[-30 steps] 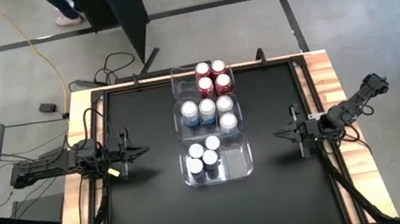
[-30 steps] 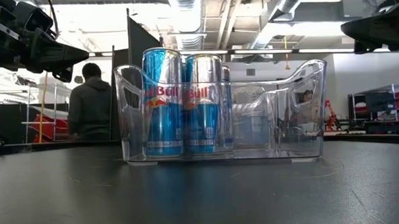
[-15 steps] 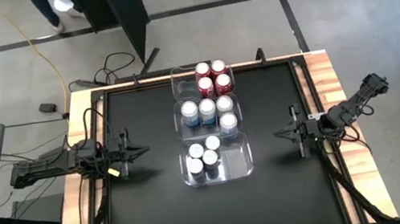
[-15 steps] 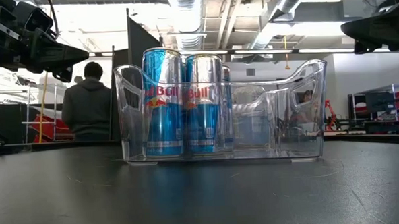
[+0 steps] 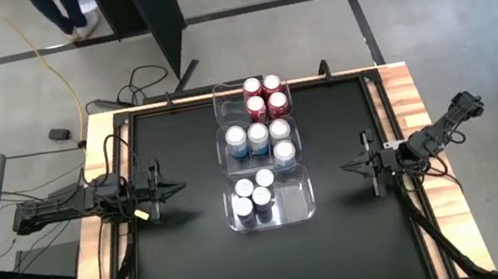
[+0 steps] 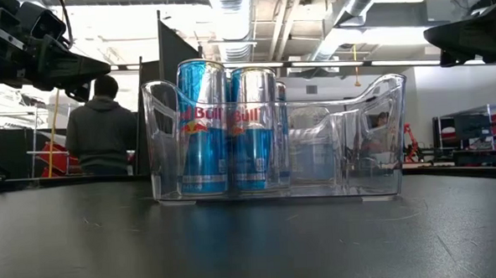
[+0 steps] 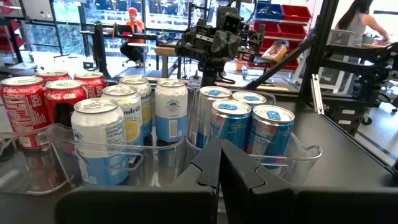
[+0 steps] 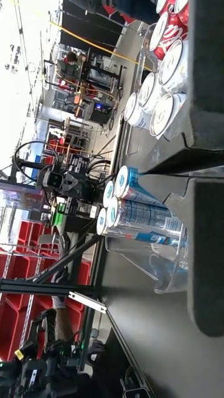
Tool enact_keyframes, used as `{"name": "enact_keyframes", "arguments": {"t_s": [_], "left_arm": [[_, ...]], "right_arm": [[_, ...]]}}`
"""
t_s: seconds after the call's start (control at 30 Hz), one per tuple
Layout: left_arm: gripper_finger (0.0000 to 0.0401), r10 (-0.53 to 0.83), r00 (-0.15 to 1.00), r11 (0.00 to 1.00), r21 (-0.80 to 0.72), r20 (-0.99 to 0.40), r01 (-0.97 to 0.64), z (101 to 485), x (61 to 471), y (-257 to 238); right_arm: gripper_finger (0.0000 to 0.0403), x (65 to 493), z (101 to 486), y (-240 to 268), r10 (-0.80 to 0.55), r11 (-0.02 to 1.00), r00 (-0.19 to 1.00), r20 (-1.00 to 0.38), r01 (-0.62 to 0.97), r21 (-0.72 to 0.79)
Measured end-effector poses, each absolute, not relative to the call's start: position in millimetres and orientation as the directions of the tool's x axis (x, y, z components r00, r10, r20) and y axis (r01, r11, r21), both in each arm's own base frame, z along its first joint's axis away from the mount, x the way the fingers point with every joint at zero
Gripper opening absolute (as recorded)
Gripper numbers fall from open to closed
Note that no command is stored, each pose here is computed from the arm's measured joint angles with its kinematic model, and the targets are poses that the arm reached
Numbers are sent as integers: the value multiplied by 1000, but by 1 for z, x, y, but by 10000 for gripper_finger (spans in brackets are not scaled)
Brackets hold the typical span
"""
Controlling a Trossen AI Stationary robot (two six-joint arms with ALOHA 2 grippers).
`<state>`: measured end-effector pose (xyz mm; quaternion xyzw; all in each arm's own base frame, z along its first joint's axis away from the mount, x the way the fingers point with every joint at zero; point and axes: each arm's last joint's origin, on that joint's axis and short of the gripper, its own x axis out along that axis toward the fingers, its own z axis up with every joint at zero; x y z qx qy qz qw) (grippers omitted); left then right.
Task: Sort soda cans
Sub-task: Return to Home Position
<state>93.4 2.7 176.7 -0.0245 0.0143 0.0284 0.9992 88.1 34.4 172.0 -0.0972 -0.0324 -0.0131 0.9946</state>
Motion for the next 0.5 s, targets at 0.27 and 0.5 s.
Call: {"name": "enact_keyframes", "arguments": {"t_s": [0.27,0.5], "left_arm": [[0,59,998,997,-48,-30,-60,177,93,3],[0,59,998,997,-48,-30,-60,177,93,3]], "right_arm": [[28,88,172,34,-20,981,998,67,33,-193],[28,88,172,34,-20,981,998,67,33,-192]]}}
